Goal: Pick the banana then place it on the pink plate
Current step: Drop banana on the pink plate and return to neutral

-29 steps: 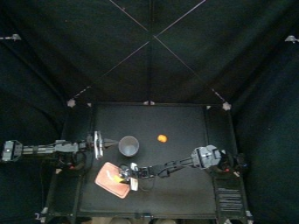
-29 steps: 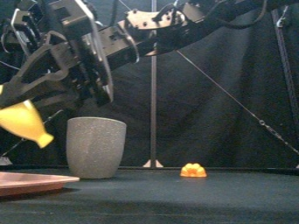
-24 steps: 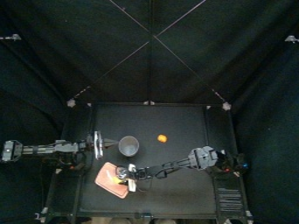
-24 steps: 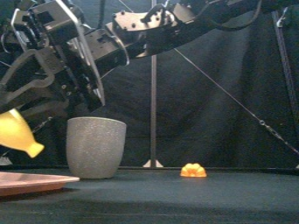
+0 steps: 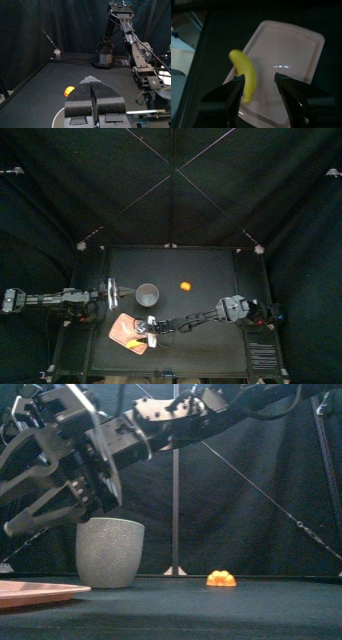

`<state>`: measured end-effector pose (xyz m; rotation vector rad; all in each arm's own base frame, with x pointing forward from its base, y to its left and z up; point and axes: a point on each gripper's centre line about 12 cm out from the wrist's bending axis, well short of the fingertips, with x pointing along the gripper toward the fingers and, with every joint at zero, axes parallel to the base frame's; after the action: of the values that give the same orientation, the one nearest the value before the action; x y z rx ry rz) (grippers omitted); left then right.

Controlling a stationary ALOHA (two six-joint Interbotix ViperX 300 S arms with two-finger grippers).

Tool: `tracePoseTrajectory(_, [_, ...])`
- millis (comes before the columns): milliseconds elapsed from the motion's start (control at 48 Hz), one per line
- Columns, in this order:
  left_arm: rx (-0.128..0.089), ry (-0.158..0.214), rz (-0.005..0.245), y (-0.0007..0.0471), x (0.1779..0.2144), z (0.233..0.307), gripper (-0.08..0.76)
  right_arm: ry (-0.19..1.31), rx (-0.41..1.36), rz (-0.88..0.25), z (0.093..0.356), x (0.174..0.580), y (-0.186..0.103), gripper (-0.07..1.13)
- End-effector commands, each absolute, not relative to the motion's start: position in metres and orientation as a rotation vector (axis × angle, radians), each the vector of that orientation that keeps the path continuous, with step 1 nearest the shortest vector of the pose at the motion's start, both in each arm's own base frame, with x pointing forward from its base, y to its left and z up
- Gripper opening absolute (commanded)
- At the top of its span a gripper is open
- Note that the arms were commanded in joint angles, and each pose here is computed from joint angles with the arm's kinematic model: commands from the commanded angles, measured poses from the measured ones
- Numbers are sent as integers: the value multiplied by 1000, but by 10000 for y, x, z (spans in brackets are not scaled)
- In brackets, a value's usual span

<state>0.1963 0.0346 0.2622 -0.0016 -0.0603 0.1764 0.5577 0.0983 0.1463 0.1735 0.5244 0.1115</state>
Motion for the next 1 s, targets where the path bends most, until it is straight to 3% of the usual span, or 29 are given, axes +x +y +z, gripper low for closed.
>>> tracePoseTrajectory(21, [-3,-76,175,346,1976,2674,-21,373,202,94,1953,5350,822,864])
tracePoseTrajectory(500, [-2,-59,173,339,1957,2603,-21,-49,224,-46,2406,3875,84,864])
tracePoseTrajectory(1000, [0,-43,181,350,1936,2539,-21,-68,201,-183,2369,2948,-390,864])
